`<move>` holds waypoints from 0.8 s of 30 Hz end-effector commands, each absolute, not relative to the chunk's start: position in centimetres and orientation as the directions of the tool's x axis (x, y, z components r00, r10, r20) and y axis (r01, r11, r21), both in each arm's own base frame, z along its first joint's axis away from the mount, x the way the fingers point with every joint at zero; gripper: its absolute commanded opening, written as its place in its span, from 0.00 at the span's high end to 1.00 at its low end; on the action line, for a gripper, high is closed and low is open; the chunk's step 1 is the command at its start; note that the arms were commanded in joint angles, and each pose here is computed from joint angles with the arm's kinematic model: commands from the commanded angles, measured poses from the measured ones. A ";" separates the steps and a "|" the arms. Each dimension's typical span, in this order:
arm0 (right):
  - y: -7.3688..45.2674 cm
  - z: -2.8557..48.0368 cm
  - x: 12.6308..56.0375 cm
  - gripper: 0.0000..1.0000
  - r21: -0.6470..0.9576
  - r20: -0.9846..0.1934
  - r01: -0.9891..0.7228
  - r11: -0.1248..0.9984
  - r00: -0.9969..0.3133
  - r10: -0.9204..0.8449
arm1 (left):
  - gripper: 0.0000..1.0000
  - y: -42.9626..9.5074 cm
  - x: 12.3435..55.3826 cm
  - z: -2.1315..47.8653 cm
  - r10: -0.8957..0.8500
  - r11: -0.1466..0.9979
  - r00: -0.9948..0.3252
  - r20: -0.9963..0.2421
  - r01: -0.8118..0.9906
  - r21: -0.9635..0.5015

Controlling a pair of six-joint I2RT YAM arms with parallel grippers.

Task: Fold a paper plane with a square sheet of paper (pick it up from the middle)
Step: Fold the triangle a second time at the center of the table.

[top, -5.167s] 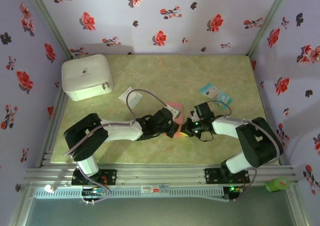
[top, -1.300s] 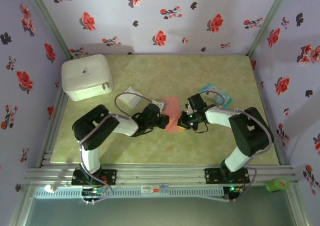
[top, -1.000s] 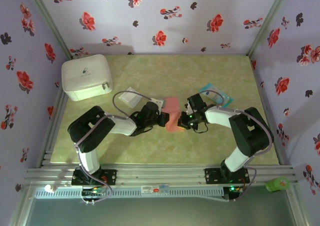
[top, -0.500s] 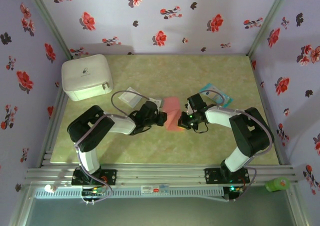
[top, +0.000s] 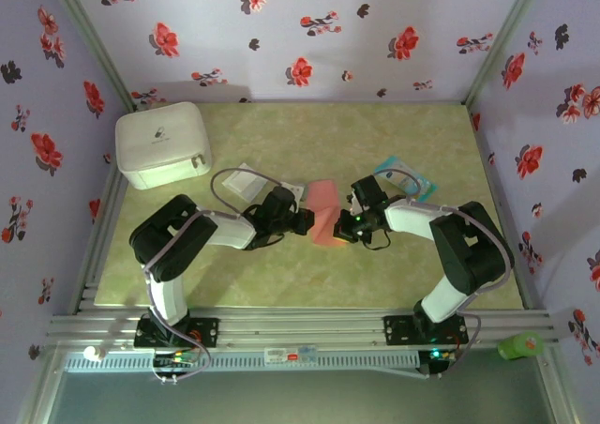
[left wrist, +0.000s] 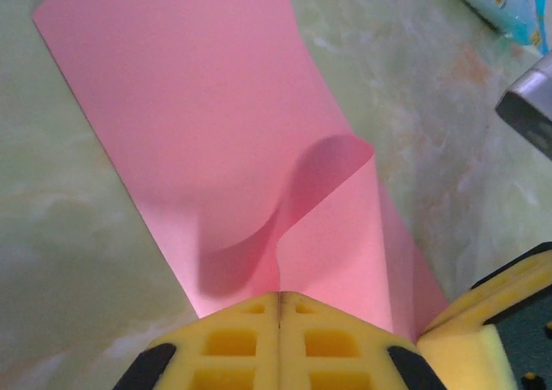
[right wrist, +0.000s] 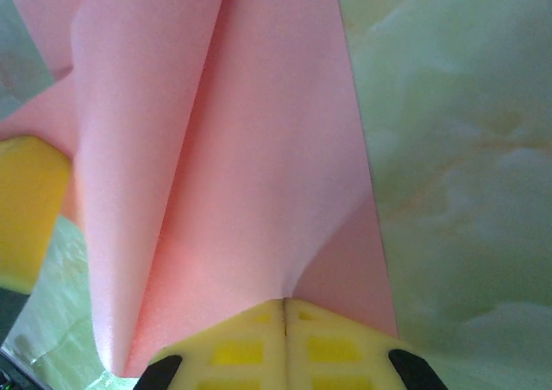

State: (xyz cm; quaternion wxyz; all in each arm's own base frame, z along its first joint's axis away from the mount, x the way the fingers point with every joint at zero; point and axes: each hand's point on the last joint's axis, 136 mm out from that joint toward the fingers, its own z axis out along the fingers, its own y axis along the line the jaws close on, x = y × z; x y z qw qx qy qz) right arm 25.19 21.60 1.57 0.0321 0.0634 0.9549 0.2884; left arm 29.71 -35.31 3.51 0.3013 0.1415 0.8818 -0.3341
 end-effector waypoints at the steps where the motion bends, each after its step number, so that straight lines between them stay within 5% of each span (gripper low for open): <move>1: 19.9 0.0 23.4 1.00 0.468 0.029 0.136 0.873 -0.990 0.139 | 0.98 -35.7 30.1 3.2 0.068 0.730 -0.783 -0.618 0.461 -0.504; 24: 19.8 0.2 23.3 1.00 0.469 0.022 0.130 0.874 -0.990 0.136 | 0.97 -35.5 30.1 2.1 0.087 0.745 -0.802 -0.591 0.446 -0.495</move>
